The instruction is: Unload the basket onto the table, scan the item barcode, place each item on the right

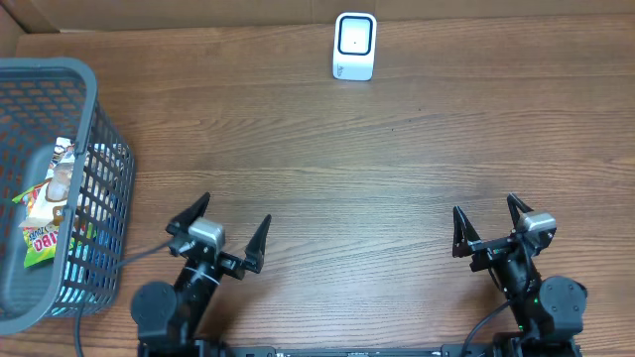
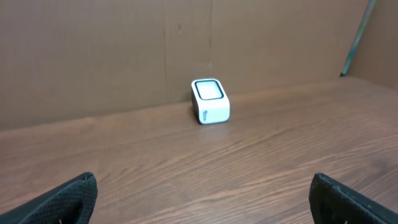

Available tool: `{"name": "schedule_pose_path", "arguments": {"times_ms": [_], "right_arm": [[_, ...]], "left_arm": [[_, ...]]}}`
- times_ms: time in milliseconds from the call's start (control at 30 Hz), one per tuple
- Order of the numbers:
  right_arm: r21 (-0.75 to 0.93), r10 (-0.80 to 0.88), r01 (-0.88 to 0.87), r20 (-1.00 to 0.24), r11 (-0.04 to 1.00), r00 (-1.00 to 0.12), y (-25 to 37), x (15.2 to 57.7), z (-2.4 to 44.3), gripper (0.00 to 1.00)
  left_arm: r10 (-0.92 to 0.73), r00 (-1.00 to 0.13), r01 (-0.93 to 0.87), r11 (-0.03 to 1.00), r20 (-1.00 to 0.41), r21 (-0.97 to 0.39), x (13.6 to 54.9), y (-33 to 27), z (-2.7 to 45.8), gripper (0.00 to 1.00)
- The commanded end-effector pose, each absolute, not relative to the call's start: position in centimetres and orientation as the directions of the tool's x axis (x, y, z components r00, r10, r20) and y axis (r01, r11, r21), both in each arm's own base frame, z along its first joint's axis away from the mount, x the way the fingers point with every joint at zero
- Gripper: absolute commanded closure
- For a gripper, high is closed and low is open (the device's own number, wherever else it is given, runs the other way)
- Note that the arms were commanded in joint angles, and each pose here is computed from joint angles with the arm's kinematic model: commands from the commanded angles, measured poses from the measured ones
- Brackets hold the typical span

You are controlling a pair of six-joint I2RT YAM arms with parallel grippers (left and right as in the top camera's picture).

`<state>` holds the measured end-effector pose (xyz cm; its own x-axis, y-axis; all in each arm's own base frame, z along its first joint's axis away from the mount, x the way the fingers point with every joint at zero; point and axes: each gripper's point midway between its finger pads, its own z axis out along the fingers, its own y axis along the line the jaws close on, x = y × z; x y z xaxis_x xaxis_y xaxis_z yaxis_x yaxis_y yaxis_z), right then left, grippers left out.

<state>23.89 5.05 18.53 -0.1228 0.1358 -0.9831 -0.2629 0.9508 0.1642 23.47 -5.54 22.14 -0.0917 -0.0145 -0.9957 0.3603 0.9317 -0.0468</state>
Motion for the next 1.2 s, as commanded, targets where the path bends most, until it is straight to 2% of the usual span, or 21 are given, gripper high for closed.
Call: {"name": "schedule_pose_path", "arguments": {"times_ms": [0, 133, 233, 367, 567, 833, 967, 1033, 1167], "right_arm": [[0.158, 0.137, -0.326, -0.987, 0.932, -0.087, 6.0, 23.4, 22.5, 0.00], [0.168, 0.135, -0.331, -0.983, 0.929, -0.120, 6.2, 23.7, 25.1, 0.00], [0.183, 0.132, -0.337, -0.977, 0.923, -0.169, 6.5, 23.9, 26.5, 0.00], [0.221, 0.127, -0.317, -0.948, 0.922, -0.292, 6.6, 24.6, 27.4, 0.00], [0.282, 0.119, -0.293, -0.874, 0.913, -0.471, 7.1, 26.0, 29.1, 0.00], [0.392, 0.103, -0.427, -0.823, 0.815, -0.559, 10.3, 26.2, 30.1, 0.00], [0.401, 0.101, -0.428, -0.814, 0.810, -0.573, 10.5, 26.6, 29.7, 0.00], [0.401, 0.101, -0.427, -0.813, 0.810, -0.573, 10.5, 26.8, 29.7, 0.00], [0.399, 0.101, -0.426, -0.814, 0.812, -0.571, 10.5, 27.5, 29.5, 0.00]], "left_arm": [[-0.040, -0.107, 0.365, 0.928, -0.993, -0.077, 24.0, -5.6, 26.0, 0.00], [-0.042, -0.169, 0.373, 0.922, -0.985, -0.103, 25.2, -5.7, 30.3, 0.00], [-0.045, -0.264, 0.361, 0.921, -0.963, -0.142, 26.0, -5.6, 32.6, 0.00], [-0.015, -0.413, 0.344, 0.923, -0.910, -0.172, 27.0, -5.4, 34.7, 0.00], [-0.013, -0.569, 0.319, 0.918, -0.822, -0.235, 27.7, -5.4, 36.8, 0.00], [-0.075, -0.652, 0.312, 0.881, -0.755, -0.356, 29.6, -6.3, 35.4, 0.00], [-0.046, -0.661, 0.338, 0.873, -0.749, -0.352, 30.1, -6.5, 34.7, 0.00], [-0.021, -0.654, 0.341, 0.884, -0.756, -0.320, 30.7, -6.1, 34.4, 0.14], [-0.123, -0.678, 0.121, 0.954, -0.725, -0.275, 31.9, -2.8, 34.6, 0.20]]}}
